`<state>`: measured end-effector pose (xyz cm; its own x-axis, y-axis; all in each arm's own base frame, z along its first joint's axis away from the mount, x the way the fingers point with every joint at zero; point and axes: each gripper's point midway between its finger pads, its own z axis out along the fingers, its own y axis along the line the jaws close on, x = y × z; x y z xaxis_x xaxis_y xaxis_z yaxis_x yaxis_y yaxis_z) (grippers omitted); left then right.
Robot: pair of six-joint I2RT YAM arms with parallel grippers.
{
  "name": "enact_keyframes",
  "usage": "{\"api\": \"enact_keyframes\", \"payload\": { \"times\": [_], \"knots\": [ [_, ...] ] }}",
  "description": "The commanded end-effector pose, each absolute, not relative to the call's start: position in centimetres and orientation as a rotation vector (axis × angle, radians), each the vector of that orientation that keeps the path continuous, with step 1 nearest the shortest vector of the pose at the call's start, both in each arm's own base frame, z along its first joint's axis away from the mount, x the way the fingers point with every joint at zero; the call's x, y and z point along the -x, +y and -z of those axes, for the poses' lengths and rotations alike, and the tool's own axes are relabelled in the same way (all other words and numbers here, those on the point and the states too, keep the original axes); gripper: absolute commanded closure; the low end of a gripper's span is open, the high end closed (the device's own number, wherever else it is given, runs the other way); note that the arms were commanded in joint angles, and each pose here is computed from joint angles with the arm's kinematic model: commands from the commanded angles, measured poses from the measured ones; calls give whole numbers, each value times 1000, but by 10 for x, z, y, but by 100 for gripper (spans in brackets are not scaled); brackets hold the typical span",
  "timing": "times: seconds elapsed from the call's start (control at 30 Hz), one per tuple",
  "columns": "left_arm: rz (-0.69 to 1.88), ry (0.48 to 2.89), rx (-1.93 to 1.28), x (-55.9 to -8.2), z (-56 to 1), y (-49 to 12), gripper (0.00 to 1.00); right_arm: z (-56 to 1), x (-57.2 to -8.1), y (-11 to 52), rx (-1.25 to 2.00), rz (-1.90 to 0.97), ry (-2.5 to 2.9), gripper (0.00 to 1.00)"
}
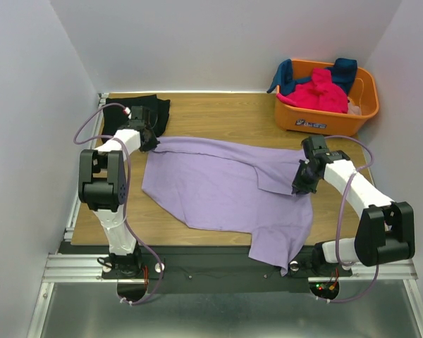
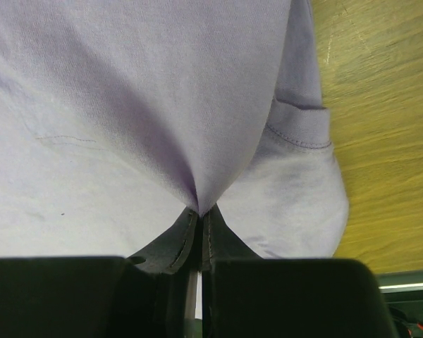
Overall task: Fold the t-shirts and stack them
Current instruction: Fold the tshirt
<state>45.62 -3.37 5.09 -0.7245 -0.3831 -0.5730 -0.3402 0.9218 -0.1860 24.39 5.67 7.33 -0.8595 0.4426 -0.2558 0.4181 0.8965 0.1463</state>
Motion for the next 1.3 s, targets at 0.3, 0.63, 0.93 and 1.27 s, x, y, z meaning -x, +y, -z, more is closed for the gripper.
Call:
{"api": "enact_keyframes", "payload": {
  "times": [0.3, 0.63, 0.93, 1.27],
  "knots": [
    [50, 2384, 509, -449, -82, -14, 100, -80, -231, 49, -650, -57, 2774, 100],
    [64, 2415, 500, -440, -73, -10, 100, -81, -222, 43, -666, -19, 2782, 100],
    [102, 2474, 462, -434, -60, -17, 100, -72, -214, 42, -669, -2, 2814, 86],
    [39, 2343, 479, -454, -119, -4, 29, -123, -263, 28, -674, 54, 2624, 27]
  ]
}}
